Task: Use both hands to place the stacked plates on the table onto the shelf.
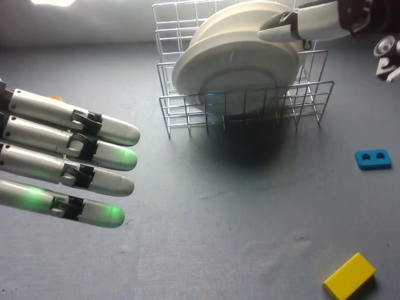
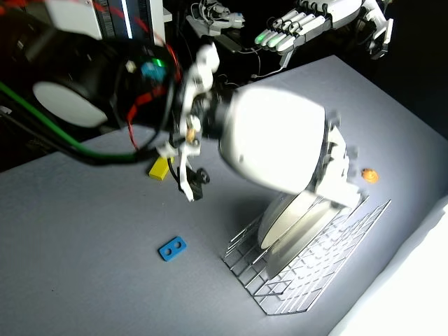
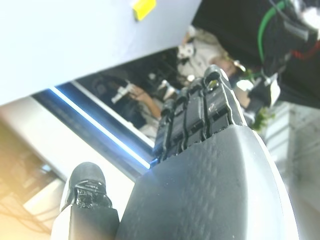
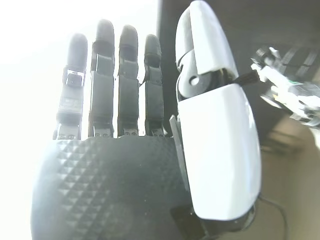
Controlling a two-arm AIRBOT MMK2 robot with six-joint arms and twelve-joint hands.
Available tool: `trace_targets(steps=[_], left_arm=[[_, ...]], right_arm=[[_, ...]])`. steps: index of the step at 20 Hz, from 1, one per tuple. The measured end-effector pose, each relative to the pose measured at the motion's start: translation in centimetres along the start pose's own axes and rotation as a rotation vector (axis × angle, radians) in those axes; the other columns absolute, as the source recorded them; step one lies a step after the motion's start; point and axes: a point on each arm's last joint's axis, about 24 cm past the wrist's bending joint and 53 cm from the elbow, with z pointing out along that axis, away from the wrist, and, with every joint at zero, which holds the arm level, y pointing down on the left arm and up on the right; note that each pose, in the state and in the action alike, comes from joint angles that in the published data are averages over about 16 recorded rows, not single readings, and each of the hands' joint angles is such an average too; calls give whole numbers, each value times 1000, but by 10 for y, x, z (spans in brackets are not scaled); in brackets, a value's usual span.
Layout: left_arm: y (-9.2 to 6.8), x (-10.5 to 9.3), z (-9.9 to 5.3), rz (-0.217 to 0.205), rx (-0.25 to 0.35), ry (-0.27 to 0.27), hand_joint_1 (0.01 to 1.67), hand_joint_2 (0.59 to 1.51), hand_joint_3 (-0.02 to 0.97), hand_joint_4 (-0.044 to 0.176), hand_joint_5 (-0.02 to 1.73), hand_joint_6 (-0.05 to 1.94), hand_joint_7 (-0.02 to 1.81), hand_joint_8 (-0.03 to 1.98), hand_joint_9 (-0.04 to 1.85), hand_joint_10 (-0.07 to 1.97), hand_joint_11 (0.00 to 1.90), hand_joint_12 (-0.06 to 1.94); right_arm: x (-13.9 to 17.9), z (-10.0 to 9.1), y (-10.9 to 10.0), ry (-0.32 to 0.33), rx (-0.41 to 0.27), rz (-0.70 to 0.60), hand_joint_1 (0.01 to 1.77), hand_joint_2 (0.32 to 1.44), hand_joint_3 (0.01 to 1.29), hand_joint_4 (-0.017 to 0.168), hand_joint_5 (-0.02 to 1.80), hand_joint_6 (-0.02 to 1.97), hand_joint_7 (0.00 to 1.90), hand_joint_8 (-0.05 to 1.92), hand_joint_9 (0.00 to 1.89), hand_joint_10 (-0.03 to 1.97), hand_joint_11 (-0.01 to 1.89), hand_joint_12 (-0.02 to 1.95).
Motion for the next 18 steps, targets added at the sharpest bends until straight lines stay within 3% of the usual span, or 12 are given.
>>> trace_targets(steps=[4,8,10,16,18], left_arm=[[0,2,-1,1,-1,8,15,1183,5,0,122,13,130,42,105,8,38,245],[1,3,-1,0,-2,11,25,1188,5,11,316,117,346,275,271,386,162,696],[1,3,-2,0,-3,12,31,1179,5,33,475,290,524,450,435,575,286,921],[3,4,-4,-1,-9,13,243,1207,1,95,948,861,1071,1064,994,1233,783,1619],[3,4,-5,-2,-10,13,292,1209,0,111,1055,1008,1189,1241,1109,1424,908,1757]], right_arm=[[8,-21,24,23,-60,-98,1151,1044,10,0,658,36,696,13,667,16,165,1033],[24,-43,45,65,-117,-154,947,1056,11,2,707,111,760,111,723,123,282,1153],[33,-54,51,92,-141,-170,816,1064,11,5,775,311,834,319,807,339,442,1263],[57,-80,62,175,-191,-184,535,1157,11,63,1052,1008,1131,1020,1132,1046,1021,1593],[63,-85,65,195,-205,-187,461,1179,11,74,1118,1175,1204,1191,1211,1220,1164,1682]])
